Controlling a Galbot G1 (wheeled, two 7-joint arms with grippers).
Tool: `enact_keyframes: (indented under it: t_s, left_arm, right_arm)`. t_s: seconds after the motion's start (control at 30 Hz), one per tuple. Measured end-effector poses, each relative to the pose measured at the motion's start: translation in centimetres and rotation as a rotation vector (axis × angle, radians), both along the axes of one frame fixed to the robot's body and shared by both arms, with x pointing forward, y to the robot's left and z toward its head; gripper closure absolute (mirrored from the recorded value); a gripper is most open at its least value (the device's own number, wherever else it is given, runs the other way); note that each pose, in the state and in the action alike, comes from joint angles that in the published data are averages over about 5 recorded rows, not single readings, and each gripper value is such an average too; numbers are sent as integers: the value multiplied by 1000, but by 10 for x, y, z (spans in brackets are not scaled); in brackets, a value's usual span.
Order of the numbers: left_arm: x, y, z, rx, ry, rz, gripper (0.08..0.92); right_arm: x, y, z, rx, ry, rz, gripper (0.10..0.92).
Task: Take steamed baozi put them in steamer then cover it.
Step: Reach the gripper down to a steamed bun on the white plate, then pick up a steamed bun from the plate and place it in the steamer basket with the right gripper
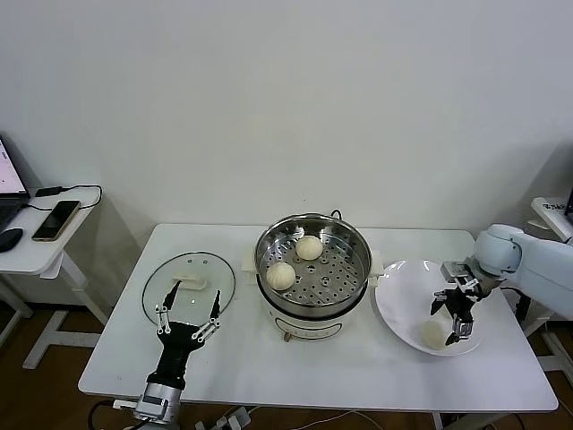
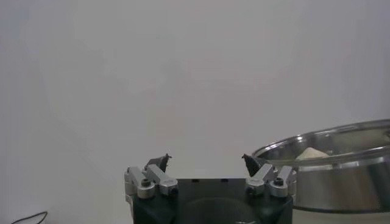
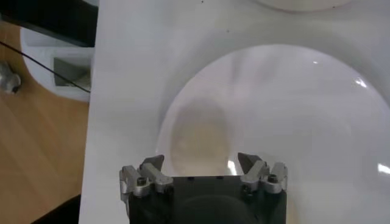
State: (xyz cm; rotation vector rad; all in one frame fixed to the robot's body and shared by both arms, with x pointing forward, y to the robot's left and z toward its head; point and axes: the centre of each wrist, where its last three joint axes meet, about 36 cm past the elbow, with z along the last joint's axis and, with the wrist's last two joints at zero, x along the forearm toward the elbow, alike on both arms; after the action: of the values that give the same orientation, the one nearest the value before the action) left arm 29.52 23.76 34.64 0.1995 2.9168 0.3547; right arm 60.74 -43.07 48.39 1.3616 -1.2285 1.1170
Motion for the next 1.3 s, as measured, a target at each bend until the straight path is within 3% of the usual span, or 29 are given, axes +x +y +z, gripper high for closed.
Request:
enact_keyframes:
  t_s: [0.27,0.5,0.7,1.0,1.3]
  left_arm:
    - [0,1,-1,2,0,3,177]
    - [0,2,-1,2,0,4,177]
    - [1,2,-1,3,-2,2,177]
    - [2,-1,3,1,-9,-9,177]
    - [0,-3,5,-1,-12,-16,177]
  right_arm:
    - [1,2,-12,-2,10,-5,216]
    - [1,2,-13,0,9,-7,329]
    - [2,1,2,6,-2,2,365]
    - [25,25,76,22,-93,127,366]
    - [48,94,184,41,-253,442,369]
